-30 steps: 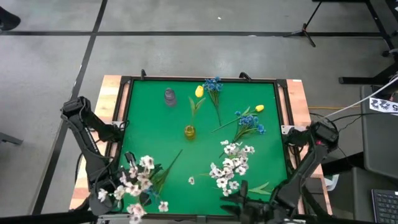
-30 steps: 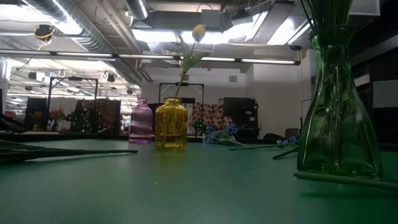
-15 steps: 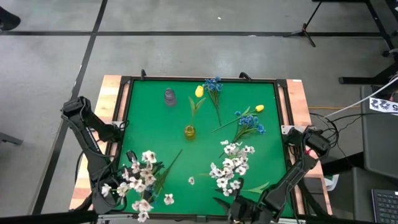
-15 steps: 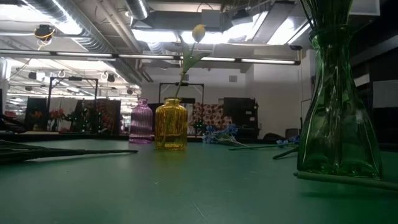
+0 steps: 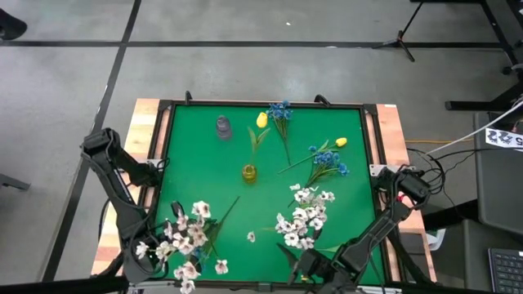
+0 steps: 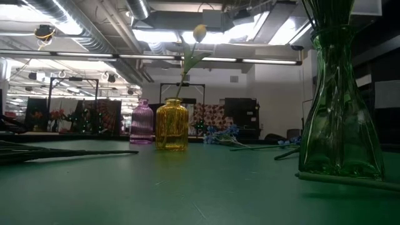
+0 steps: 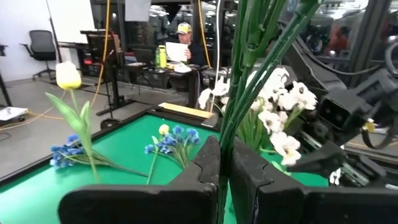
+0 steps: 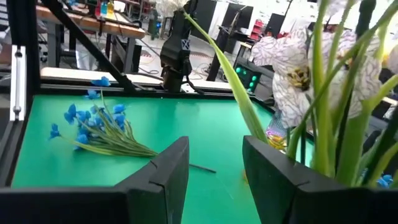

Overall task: Sort flowers into vase by color
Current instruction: Put the white flowers into the green vase

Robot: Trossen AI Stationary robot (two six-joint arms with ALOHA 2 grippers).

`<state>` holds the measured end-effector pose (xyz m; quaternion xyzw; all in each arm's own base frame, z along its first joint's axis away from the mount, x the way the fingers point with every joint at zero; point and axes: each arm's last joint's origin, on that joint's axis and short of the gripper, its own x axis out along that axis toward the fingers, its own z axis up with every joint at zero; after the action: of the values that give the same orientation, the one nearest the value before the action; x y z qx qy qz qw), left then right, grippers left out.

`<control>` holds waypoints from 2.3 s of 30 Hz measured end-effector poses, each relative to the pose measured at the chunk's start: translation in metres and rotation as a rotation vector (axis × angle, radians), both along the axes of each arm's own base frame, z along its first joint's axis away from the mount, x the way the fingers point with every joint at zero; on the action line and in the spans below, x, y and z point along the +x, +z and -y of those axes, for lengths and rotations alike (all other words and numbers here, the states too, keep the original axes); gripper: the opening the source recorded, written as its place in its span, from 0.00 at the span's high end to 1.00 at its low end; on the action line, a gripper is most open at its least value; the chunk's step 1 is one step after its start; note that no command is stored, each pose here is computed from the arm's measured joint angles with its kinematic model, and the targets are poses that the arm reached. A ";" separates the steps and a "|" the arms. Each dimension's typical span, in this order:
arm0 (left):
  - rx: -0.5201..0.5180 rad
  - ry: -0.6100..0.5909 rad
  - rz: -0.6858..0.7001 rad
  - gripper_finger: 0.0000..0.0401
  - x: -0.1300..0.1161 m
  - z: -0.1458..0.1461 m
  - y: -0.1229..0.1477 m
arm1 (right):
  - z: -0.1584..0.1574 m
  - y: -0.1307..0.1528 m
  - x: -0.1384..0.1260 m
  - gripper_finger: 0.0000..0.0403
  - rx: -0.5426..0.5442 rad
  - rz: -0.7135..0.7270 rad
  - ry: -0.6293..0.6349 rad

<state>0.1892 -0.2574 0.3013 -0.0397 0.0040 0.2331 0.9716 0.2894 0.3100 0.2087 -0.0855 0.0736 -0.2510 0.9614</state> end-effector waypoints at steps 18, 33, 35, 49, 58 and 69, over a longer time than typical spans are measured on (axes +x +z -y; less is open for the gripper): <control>-0.037 0.021 -0.002 0.97 0.022 0.016 -0.045 | -0.002 0.021 0.004 0.62 0.041 0.047 0.010; -0.168 0.015 0.041 0.98 0.051 0.030 -0.087 | -0.013 0.074 0.013 0.62 -0.111 0.006 -0.008; -0.179 0.018 0.044 0.98 0.054 0.031 -0.094 | -0.014 0.075 0.013 0.62 -0.112 0.002 0.010; -0.134 0.032 0.031 0.98 0.059 0.030 -0.094 | -0.032 0.024 0.026 0.62 -0.002 -0.047 0.220; -0.144 0.032 0.036 0.96 0.059 0.030 -0.094 | -0.021 -0.004 0.044 0.62 -0.013 -0.047 0.081; -0.132 0.032 0.029 0.97 0.059 0.030 -0.094 | -0.023 0.006 0.052 0.62 0.077 -0.003 0.148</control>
<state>0.2479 -0.2871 0.2072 -0.1070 0.0045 0.2470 0.9631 0.3418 0.3325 0.2147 -0.0541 0.0779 -0.1760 0.9798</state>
